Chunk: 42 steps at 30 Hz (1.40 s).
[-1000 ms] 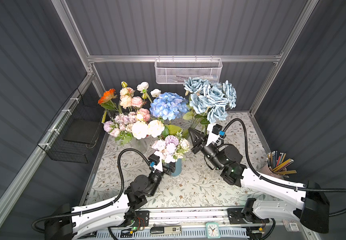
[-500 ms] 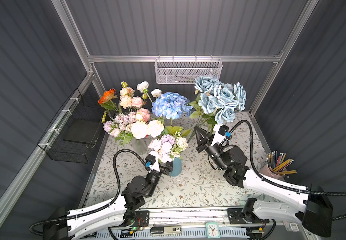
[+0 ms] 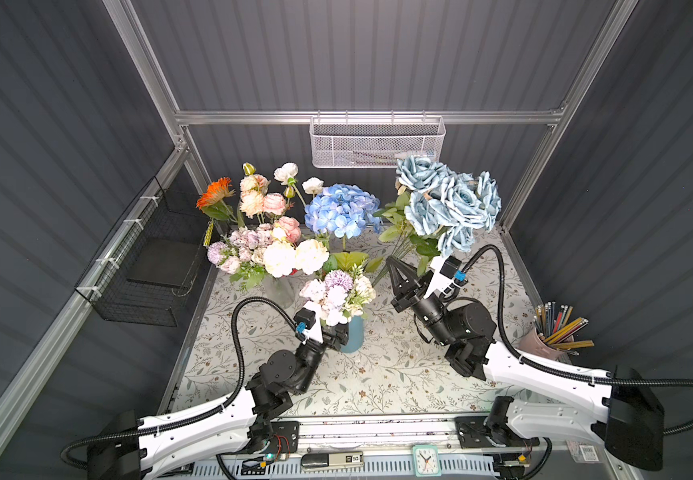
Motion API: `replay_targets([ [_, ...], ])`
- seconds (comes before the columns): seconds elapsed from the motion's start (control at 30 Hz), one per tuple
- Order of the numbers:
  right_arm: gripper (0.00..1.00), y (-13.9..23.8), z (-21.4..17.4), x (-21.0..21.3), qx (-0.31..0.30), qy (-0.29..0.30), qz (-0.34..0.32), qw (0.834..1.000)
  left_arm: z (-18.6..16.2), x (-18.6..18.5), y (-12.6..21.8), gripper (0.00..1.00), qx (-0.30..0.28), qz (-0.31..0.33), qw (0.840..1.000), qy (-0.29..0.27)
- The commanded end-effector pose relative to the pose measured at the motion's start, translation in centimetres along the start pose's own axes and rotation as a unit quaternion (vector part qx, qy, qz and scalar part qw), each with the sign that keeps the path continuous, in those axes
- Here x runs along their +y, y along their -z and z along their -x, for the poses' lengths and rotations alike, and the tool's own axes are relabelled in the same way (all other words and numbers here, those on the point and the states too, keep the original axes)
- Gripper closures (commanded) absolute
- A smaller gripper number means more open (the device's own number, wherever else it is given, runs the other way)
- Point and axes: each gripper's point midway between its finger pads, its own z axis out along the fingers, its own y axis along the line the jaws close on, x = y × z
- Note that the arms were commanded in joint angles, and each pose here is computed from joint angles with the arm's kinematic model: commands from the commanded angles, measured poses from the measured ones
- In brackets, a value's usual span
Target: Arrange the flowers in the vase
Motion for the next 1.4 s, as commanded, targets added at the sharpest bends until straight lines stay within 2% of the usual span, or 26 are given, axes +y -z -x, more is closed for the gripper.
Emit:
replay_targets([
  [0.0,1.0,-0.2,-0.8,0.1,-0.008,0.002,0.006,1.0,1.8,0.4,-0.1,0.22,-0.021,0.013,0.999,0.025],
  [0.23,1.0,0.5,-4.4,-1.6,0.006,0.005,-0.017,1.0,2.1,1.0,0.4,0.21,-0.026,0.023,0.999,0.03],
  [0.57,1.0,0.9,-10.2,-1.8,0.087,0.008,-0.026,0.996,2.2,1.3,0.6,0.21,-0.03,0.029,0.999,0.032],
  [0.8,1.0,1.1,-12.6,-1.6,0.116,0.009,-0.018,0.993,2.4,1.5,0.7,0.21,-0.032,0.03,0.998,0.034],
  [0.93,0.91,1.4,-12.7,-1.5,0.122,0.01,-0.016,0.992,2.4,1.5,0.7,0.21,-0.032,0.031,0.998,0.035],
  [1.13,0.71,2.0,-10.8,-1.2,0.111,0.022,-0.014,0.993,2.5,1.5,0.7,0.2,-0.032,0.031,0.998,0.034],
  [1.3,0.63,2.4,-8.7,-1.4,0.11,0.043,-0.026,0.993,2.5,1.5,0.7,0.2,-0.032,0.029,0.998,0.035],
  [1.37,0.63,2.4,-7.8,-1.8,0.1,0.048,-0.035,0.993,2.4,1.4,0.6,0.2,-0.03,0.029,0.999,0.034],
])
